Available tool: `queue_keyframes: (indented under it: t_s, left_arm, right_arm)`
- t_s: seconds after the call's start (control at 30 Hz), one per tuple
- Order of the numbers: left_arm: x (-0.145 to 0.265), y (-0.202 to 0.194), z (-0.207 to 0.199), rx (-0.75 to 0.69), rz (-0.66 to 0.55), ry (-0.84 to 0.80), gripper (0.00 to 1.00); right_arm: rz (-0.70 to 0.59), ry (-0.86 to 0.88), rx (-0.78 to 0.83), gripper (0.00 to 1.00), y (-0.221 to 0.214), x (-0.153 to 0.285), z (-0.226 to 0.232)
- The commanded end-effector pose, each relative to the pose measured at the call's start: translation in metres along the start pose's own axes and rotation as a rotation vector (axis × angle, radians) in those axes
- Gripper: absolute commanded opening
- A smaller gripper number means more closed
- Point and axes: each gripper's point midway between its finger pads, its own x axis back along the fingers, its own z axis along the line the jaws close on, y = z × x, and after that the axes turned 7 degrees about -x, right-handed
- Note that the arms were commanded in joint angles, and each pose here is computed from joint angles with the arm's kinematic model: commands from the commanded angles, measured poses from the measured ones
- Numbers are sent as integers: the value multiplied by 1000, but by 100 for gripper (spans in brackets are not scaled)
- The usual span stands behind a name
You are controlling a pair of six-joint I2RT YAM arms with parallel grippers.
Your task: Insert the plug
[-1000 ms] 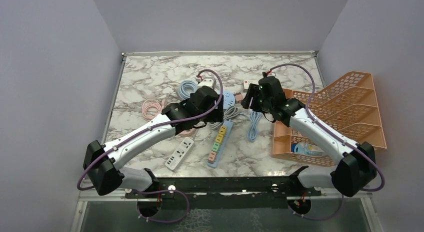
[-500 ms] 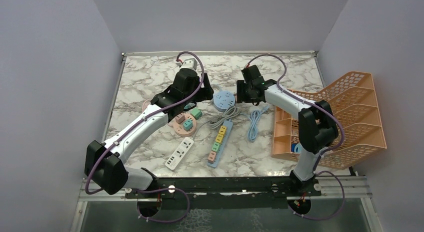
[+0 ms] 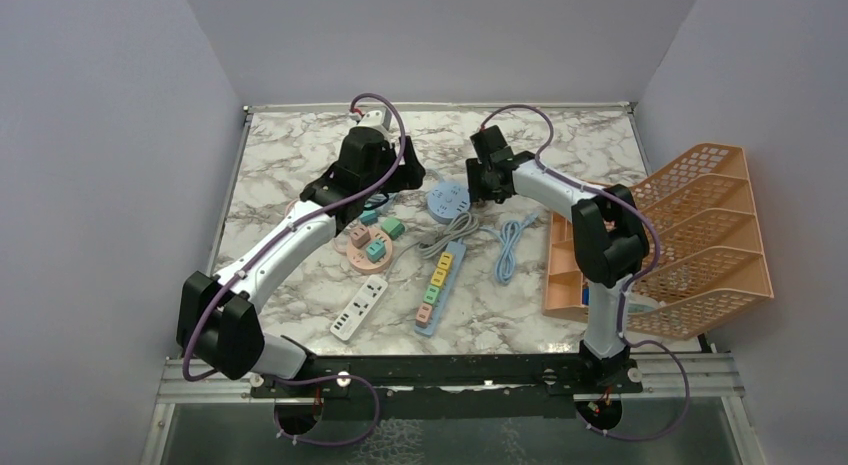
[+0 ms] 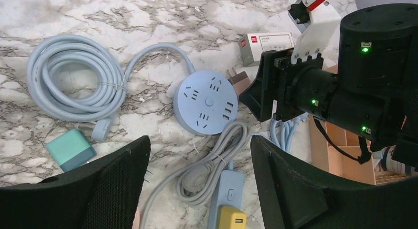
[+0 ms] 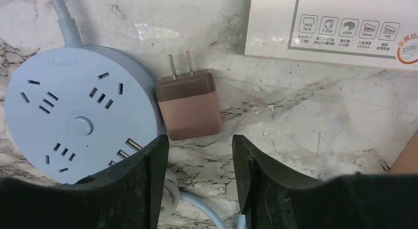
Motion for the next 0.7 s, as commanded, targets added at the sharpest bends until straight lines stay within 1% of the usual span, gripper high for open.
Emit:
queue_keyframes:
  t_s: [0.0,0.27,0.37,0.43,0.5,0.6,0.67]
  left_arm:
    - [-7,7,-6,-23,-15,-53,76]
    - [-12,9,-6,-13,-5,-70,76]
    - [-13,7,-8,-4,4,-82,76]
    - [-13,5,-9,-3,12,-94,76]
    - [-14,3,-12,0,18,-108,76]
    - [-14,2,-14,9,25,-120,76]
    - [-13,1,-15,16,29,-124,76]
  right_arm:
    - [9,-38,25,50,-1,-13,-9]
    - [11,0,42,54,8,-28,3]
    - [3,6,38,54,14,-34,8]
    - [-25,15,30,53,20,-38,11]
    - [-57,27,17,50,27,-38,13]
    - [-85,47,-16,38,38,-31,17]
    - [-107,63,-55,34,45,-21,19]
